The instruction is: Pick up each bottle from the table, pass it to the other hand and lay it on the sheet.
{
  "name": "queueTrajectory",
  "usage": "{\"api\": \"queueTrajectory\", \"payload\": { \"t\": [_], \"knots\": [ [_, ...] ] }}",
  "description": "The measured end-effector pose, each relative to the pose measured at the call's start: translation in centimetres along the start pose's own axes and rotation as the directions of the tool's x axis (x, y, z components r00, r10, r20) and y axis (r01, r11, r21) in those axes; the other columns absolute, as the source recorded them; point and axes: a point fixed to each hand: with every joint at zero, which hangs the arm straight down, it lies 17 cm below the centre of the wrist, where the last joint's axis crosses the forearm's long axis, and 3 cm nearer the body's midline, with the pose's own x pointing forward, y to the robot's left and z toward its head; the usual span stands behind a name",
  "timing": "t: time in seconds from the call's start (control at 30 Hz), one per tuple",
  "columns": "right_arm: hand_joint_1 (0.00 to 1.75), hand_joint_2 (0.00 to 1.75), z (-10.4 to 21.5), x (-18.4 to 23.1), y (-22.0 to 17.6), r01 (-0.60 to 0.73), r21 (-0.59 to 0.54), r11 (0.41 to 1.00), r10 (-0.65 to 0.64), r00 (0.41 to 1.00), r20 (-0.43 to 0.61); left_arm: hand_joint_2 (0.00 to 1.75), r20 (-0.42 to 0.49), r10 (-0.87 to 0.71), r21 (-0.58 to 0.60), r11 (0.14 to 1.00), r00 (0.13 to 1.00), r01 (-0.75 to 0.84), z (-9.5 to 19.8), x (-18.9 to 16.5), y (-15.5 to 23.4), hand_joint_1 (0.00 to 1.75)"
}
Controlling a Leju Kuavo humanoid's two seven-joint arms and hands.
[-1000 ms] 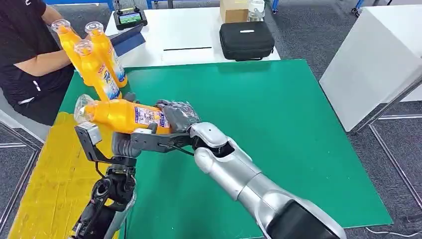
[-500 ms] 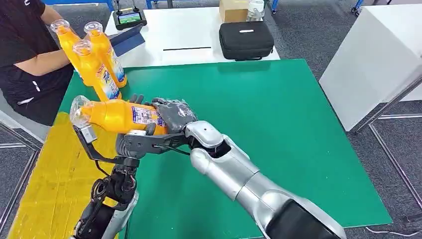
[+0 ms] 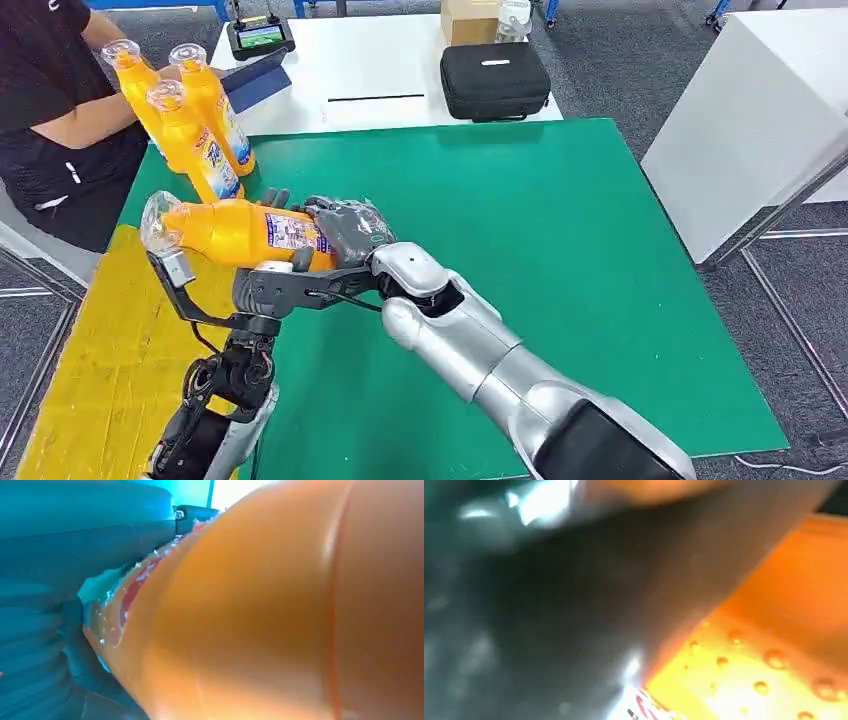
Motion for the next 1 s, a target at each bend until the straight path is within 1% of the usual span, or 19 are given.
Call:
{"api": "queueTrajectory", "payload": {
  "t": [0.03, 0.27, 0.3, 0.33, 0.37, 0.53, 0.87, 1.0],
  "knots": [
    [1.75, 1.75, 0.0, 0.0, 0.0, 0.0, 0.0, 1.0, 0.0, 1.0, 0.0, 1.75, 0.0, 0.0, 0.0, 1.0, 1.0, 0.0, 0.0, 0.0, 0.0, 0.0],
    [1.75, 1.75, 0.0, 0.2, 0.2, 0.022, 0.007, 1.0, -0.022, 1.0, -0.001, 1.75, -0.04, 0.157, -0.019, 0.987, 0.987, -0.158, 0.1, -0.2, -0.1, 0.0],
    [1.75, 1.75, 0.0, 0.3, 0.3, 0.027, 0.009, 1.0, -0.027, 1.0, -0.003, 1.75, -0.041, 0.168, -0.017, 0.986, 0.985, -0.169, 0.1, -0.2, -0.1, 0.05],
    [1.75, 1.75, 0.1, 0.3, 0.4, 0.034, 0.011, 0.999, -0.034, 0.999, -0.004, 1.75, -0.04, 0.177, -0.015, 0.984, 0.983, -0.177, 0.1, -0.2, 0.0, 0.98],
    [1.75, 1.75, 0.1, 0.4, 0.5, 0.04, 0.014, 0.999, -0.04, 0.999, -0.004, 1.75, -0.038, 0.185, -0.012, 0.982, 0.982, -0.186, 0.1, -0.2, 0.0, 1.75],
    [1.75, 1.75, 0.3, 0.6, 1.4, 0.085, 0.041, 0.996, -0.084, 0.996, -0.016, 1.75, 0.0, 0.206, 0.02, 0.978, 0.978, -0.206, 0.2, 0.4, 0.9, 1.75],
    [1.75, 1.75, 1.0, 1.0, 4.2, 0.174, 0.114, 0.978, -0.171, 0.985, -0.038, 1.75, 0.009, 0.229, 0.082, 0.97, 0.973, -0.229, 1.5, -0.3, 2.2, 1.75],
    [1.75, 1.75, 1.3, 1.0, 5.0, 0.226, 0.131, 0.965, -0.218, 0.973, -0.069, 1.75, 0.014, 0.227, 0.098, 0.969, 0.974, -0.227, 1.9, -0.3, 2.7, 1.75]
  ]
}}
